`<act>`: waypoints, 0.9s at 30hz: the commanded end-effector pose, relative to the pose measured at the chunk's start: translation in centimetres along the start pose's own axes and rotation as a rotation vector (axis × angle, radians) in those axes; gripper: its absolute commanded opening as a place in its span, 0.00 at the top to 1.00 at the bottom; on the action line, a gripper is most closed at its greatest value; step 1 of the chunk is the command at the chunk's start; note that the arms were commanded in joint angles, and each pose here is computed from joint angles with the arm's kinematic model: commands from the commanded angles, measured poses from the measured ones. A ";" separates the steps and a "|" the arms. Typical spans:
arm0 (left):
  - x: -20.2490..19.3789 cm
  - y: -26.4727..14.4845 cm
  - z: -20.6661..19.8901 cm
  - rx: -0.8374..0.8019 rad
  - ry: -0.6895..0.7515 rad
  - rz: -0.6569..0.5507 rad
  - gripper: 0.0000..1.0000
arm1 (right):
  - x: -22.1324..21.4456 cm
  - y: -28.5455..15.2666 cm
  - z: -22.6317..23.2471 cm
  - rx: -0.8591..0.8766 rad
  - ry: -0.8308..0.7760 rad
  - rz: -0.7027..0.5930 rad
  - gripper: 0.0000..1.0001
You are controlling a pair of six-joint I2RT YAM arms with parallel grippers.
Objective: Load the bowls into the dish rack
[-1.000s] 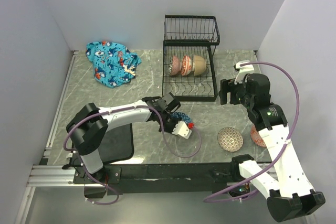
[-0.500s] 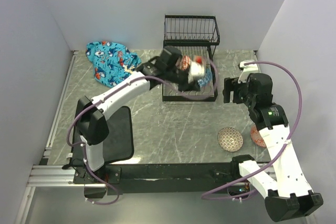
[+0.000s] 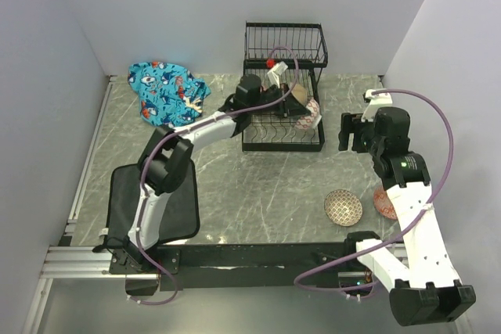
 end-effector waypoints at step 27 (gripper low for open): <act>-0.6 4.4 6.7 0.312 -0.626 -0.214 0.99 | 1.1 3.7 -1.6 -0.077 0.083 0.076 0.13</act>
Point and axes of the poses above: each gripper's point midway between its finger pads, its own y axis out along the fingers, its own z axis along the line the jaws close on, x = y × z, the point moved 8 cm from there along -y, back along the fingers, and after that the axes turned 14 degrees about y, right-handed, at the moved point
